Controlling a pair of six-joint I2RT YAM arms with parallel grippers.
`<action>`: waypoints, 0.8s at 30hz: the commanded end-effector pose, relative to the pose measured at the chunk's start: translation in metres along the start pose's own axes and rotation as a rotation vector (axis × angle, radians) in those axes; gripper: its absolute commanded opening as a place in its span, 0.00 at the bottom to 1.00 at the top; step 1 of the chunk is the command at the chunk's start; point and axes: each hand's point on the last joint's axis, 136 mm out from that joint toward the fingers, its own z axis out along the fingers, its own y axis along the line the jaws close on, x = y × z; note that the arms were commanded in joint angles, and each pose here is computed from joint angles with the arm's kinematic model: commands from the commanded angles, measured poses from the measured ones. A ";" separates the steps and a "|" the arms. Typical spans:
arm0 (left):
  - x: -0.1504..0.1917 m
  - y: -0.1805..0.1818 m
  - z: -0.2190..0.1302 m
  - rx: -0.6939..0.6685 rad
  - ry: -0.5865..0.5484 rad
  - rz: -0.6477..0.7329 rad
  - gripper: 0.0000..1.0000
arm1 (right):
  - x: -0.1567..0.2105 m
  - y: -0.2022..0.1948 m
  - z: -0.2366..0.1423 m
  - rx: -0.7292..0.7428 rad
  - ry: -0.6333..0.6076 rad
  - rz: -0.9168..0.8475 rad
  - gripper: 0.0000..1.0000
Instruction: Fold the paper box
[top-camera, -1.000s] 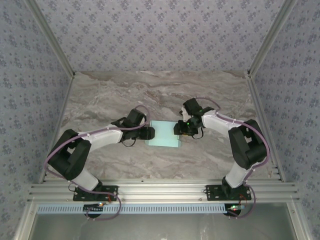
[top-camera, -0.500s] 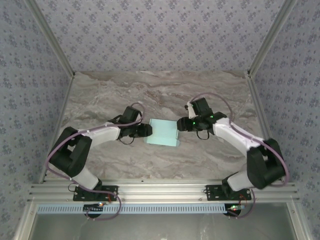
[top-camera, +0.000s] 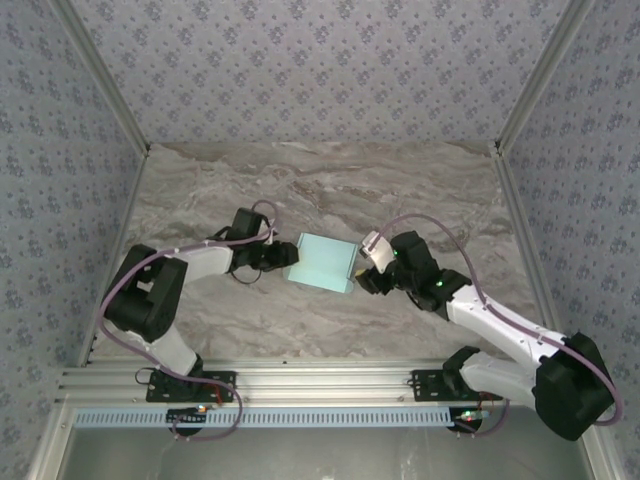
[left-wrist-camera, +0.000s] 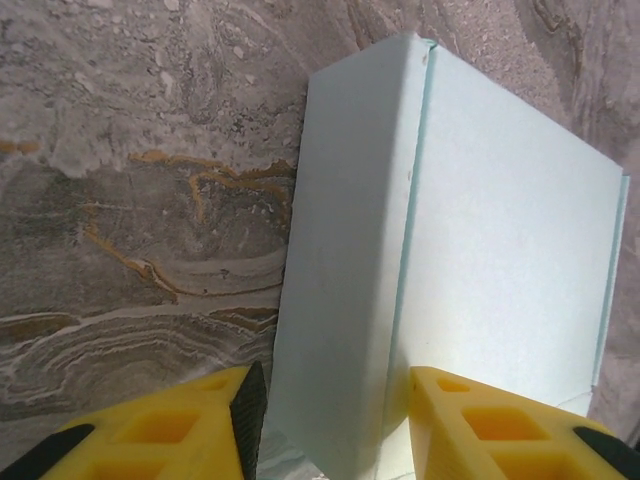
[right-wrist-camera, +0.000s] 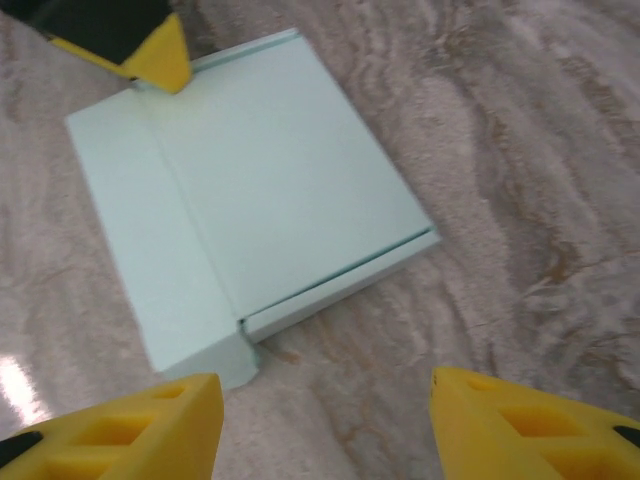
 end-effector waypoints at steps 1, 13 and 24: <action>0.028 0.046 0.010 -0.110 0.082 -0.090 0.41 | -0.019 -0.027 -0.002 0.108 -0.068 0.044 0.58; 0.013 0.051 0.007 0.055 0.040 -0.192 0.32 | -0.013 -0.035 0.011 -0.049 -0.122 0.482 0.58; 0.010 0.055 0.004 0.178 0.032 -0.279 0.22 | -0.005 -0.041 0.025 -0.049 -0.081 0.516 0.59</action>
